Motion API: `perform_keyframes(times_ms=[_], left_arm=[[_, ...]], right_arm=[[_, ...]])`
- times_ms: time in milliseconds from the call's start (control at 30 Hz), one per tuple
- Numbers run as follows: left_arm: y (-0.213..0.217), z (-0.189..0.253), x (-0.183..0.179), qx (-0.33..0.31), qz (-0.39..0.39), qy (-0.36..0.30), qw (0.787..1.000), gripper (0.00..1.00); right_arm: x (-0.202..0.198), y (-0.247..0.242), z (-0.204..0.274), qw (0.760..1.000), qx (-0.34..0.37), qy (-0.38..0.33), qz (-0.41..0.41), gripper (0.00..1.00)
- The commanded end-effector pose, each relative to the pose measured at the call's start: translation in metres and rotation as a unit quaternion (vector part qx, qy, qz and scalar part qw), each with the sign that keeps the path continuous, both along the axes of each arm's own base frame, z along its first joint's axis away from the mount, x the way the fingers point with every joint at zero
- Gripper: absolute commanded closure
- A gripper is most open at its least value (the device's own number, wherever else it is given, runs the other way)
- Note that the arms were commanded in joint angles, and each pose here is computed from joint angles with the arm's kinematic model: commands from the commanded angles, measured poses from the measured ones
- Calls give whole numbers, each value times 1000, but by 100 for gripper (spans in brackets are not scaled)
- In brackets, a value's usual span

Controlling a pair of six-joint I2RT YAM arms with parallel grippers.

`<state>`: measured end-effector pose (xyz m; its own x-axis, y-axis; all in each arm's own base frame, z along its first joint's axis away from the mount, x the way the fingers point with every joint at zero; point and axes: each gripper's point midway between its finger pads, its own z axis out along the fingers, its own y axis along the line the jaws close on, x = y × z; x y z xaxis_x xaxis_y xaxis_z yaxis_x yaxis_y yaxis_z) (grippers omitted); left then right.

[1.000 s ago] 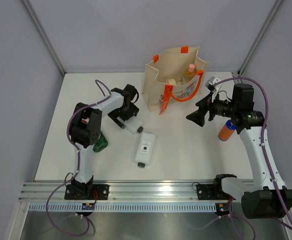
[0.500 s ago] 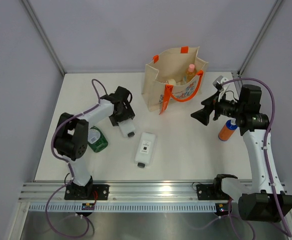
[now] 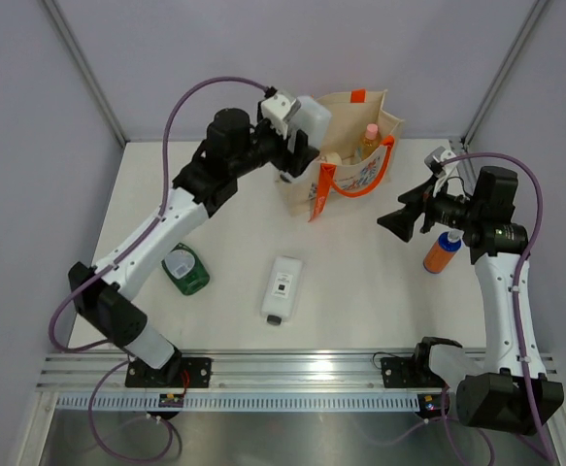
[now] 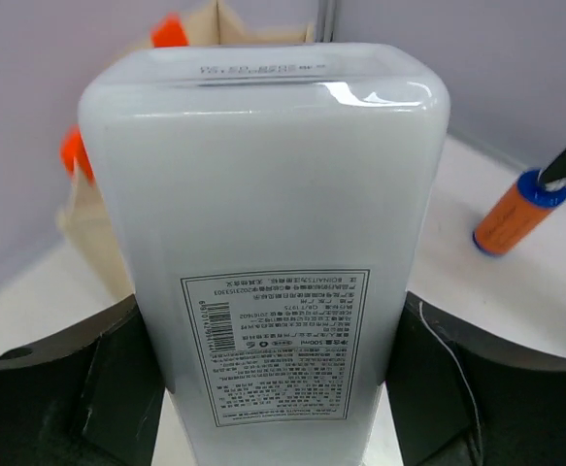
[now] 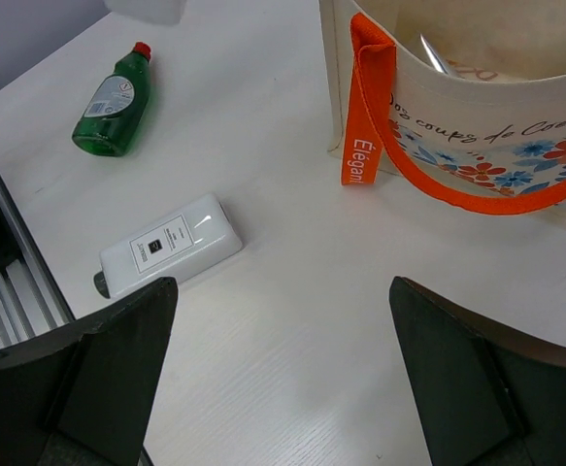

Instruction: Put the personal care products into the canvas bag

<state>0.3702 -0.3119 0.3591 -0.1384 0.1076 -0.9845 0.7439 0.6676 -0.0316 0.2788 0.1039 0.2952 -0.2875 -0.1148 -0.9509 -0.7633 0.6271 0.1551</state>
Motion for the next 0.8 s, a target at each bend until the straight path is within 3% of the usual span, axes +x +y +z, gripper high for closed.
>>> perform_keyframes(times_ms=[0, 33, 67, 100, 167, 367, 500, 533, 567, 633, 667, 767], left_arm=[[-30, 138, 28, -77, -54, -242, 966, 100], [-39, 144, 35, -85, -59, -250, 963, 100], [-56, 123, 61, -79, -58, -239, 966, 100], [-58, 156, 65, -100, -54, -268, 957, 100], [-70, 154, 86, -109, -44, -267, 956, 100], [-97, 105, 137, -123, -22, -264, 956, 97], [-101, 72, 154, -100, -4, -240, 966, 82], [-100, 61, 157, -91, 3, -230, 969, 74], [-99, 53, 160, -84, 8, -223, 971, 60], [-95, 46, 163, -80, 24, -216, 973, 48], [-94, 37, 165, -75, 28, -208, 975, 37], [-93, 33, 166, -73, 35, -195, 977, 31]], right_arm=[[2, -5, 10, 1000, 13, -18, 1, 1], [2, -6, 10, 1000, 16, -17, -1, 0], [2, -8, 11, 1000, 19, -16, -4, 0], [1, -8, 12, 1000, 24, -17, -1, 0], [1, -13, 14, 999, 31, -16, -8, 1], [3, -19, 13, 999, 34, -14, -18, 1], [4, -20, 11, 999, 34, -11, -19, 1], [5, -21, 10, 999, 33, -11, -19, 1], [5, -21, 10, 999, 34, -9, -18, 1], [6, -21, 8, 999, 34, -6, -19, 0], [6, -21, 8, 999, 34, -7, -18, 1], [7, -22, 6, 999, 31, -6, -20, 1]])
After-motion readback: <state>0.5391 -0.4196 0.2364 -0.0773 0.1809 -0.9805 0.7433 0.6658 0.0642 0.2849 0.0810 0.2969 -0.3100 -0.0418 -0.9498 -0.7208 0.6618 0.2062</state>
